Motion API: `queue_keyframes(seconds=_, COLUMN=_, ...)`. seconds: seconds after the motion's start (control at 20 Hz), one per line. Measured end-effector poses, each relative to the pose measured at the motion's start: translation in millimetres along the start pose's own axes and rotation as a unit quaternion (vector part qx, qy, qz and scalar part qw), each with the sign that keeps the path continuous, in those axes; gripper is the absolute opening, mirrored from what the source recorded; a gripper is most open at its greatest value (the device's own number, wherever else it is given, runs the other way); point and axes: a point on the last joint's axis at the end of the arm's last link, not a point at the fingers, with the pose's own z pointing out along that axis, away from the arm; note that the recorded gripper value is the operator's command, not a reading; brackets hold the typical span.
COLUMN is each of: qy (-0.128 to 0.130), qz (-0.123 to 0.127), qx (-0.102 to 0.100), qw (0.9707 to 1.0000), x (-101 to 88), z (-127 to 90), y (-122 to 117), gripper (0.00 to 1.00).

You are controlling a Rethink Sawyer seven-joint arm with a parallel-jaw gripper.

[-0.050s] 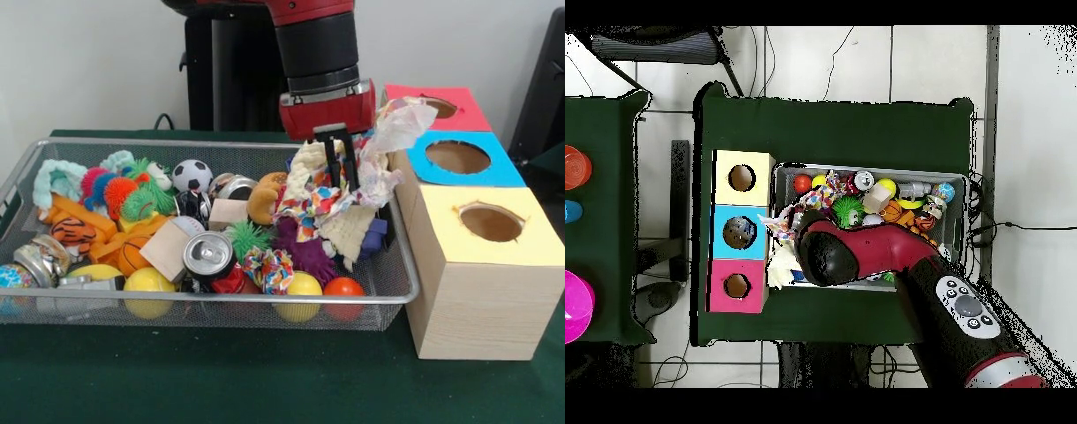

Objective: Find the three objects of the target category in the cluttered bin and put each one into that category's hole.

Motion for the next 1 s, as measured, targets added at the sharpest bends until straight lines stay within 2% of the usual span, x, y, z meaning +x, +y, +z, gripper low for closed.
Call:
queue_keyframes(seconds=0.2, qy=-0.004, qz=-0.009, qx=0.013, qw=0.9999, x=-2.2, z=2, y=-7, gripper=0.0)
queue_keyframes(seconds=0.25, qy=-0.006, qz=-0.018, qx=0.022, qw=0.9996, x=-1.3, z=3, y=-10, gripper=1.0)
queue_keyframes(seconds=0.75, qy=-0.004, qz=-0.019, qx=0.029, qw=0.9994, x=-2.4, z=2, y=-15, gripper=1.0)
queue_keyframes(seconds=1.0, qy=-0.005, qz=0.011, qx=0.039, qw=0.9992, x=-14.0, z=-16, y=-44, gripper=1.0)
